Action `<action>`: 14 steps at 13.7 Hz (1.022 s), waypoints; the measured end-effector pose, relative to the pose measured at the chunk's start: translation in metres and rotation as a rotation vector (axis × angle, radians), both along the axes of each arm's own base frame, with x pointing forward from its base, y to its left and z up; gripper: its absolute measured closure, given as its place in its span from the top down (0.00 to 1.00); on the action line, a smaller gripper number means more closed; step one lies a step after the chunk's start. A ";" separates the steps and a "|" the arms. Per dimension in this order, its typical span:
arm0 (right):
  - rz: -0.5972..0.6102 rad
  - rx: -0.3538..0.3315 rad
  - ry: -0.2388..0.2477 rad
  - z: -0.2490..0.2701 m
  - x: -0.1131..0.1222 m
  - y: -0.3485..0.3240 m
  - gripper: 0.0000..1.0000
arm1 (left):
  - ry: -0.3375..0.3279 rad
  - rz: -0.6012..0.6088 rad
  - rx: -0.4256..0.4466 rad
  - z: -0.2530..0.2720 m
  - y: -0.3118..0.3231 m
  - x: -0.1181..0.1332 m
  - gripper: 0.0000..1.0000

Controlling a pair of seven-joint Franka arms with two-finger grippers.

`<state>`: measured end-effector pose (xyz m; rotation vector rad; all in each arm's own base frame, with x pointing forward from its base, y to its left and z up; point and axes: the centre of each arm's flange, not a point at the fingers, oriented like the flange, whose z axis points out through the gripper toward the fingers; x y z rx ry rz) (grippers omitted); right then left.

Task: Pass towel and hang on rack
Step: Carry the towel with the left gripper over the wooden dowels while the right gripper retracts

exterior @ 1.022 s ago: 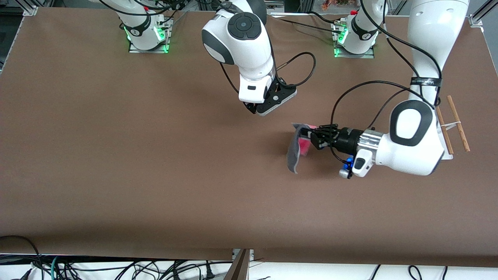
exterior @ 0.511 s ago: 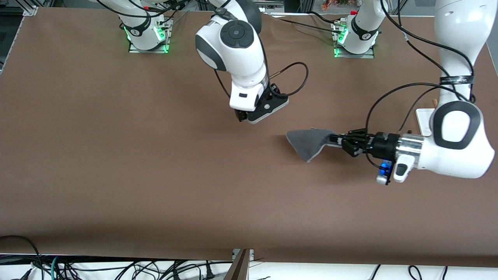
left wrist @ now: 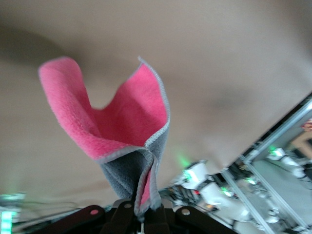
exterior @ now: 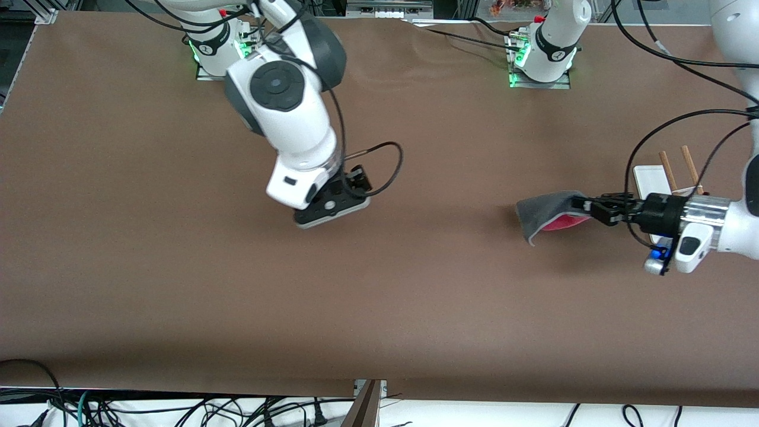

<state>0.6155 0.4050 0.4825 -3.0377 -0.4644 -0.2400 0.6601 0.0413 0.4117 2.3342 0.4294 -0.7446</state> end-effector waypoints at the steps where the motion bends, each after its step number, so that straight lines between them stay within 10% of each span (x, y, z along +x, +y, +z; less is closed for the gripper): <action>1: -0.038 -0.013 -0.022 0.009 0.012 -0.021 1.00 | -0.036 -0.047 0.032 0.001 0.018 -0.003 0.03; 9: -0.309 -0.104 -0.135 0.063 0.072 -0.191 1.00 | -0.239 -0.545 0.264 0.025 0.090 -0.013 0.03; 14: -0.499 -0.118 -0.070 0.107 0.052 -0.330 1.00 | -0.217 -0.690 0.331 0.023 0.116 -0.018 0.03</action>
